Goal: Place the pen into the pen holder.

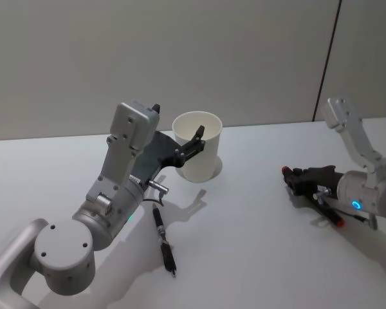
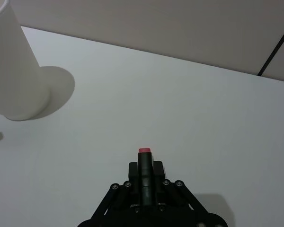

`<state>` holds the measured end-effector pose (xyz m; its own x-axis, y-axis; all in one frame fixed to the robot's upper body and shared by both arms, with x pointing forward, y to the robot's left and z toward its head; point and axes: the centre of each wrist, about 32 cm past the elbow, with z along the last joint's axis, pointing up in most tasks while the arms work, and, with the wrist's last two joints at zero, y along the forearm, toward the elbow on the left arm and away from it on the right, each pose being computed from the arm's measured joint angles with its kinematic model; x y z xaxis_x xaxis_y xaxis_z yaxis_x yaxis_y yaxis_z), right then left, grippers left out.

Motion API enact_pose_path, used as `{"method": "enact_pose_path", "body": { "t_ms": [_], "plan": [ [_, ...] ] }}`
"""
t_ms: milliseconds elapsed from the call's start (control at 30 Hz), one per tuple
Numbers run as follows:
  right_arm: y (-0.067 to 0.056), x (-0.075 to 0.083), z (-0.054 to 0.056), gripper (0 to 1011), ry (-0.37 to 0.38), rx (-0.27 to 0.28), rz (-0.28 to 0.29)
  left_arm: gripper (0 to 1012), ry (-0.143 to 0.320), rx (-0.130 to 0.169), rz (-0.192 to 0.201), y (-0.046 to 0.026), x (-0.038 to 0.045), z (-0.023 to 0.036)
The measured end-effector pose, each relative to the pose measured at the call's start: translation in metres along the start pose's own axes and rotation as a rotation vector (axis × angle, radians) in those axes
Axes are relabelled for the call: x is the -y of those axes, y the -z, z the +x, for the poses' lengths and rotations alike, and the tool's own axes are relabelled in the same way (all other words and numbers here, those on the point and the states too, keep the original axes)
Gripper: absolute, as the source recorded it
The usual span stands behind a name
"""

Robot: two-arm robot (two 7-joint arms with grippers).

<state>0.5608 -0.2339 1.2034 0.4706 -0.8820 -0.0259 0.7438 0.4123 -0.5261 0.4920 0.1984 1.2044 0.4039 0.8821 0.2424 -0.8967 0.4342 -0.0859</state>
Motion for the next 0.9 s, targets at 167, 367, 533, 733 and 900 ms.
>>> {"method": "enact_pose_path", "body": {
  "t_ms": [167,367,533,733,900],
  "plan": [
    [0.0000,-0.0002,-0.0002,173,0.000,0.001,0.000,1001,0.000,0.000,0.000,0.0000,0.0000,0.0000],
    [0.0001,-0.0003,-0.0002,172,0.000,0.001,0.000,1001,0.000,0.000,0.000,0.0000,0.0000,0.0000],
    [0.0002,-0.0004,-0.0002,173,0.000,0.001,0.000,1001,0.000,0.000,0.000,0.0000,0.0000,0.0000],
    [0.0003,-0.0006,-0.0003,173,0.000,0.003,0.001,1001,0.000,0.000,0.000,0.0000,0.0000,0.0000],
    [0.0002,-0.0023,-0.0010,173,-0.001,0.012,0.013,1001,0.000,0.000,0.000,0.0000,0.0000,0.0000]
  ]
}}
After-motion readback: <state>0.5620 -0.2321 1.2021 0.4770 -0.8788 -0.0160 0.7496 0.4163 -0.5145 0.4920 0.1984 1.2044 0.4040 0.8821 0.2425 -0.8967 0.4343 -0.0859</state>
